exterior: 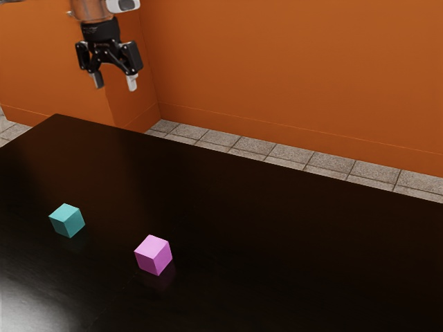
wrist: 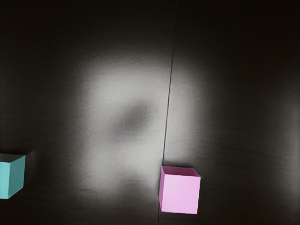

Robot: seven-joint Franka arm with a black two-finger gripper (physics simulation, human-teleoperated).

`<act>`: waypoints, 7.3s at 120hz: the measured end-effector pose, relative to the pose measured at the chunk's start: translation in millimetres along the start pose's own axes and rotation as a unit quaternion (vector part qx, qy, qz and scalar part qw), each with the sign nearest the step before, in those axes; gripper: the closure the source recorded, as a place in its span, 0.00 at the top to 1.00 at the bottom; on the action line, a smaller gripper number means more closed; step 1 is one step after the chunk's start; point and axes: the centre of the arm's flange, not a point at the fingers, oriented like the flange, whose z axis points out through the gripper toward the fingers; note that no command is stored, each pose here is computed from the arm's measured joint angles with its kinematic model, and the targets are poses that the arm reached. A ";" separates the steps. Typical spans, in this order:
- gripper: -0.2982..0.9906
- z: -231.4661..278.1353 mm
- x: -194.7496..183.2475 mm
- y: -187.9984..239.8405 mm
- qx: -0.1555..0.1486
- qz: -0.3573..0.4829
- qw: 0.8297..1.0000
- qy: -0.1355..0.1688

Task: Pick up the blue block with one arm, and put the blue block on the pink block with one arm

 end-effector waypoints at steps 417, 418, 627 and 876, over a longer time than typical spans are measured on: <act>0.77 386.7 -87.1 -240.1 0.016 0.141 0.989 0.037; 0.77 386.7 -86.6 -240.2 0.016 0.141 0.989 0.038; 0.49 299.9 -31.6 -40.1 0.054 0.203 0.975 0.075; 0.49 338.5 -89.0 31.5 0.067 0.017 0.995 0.078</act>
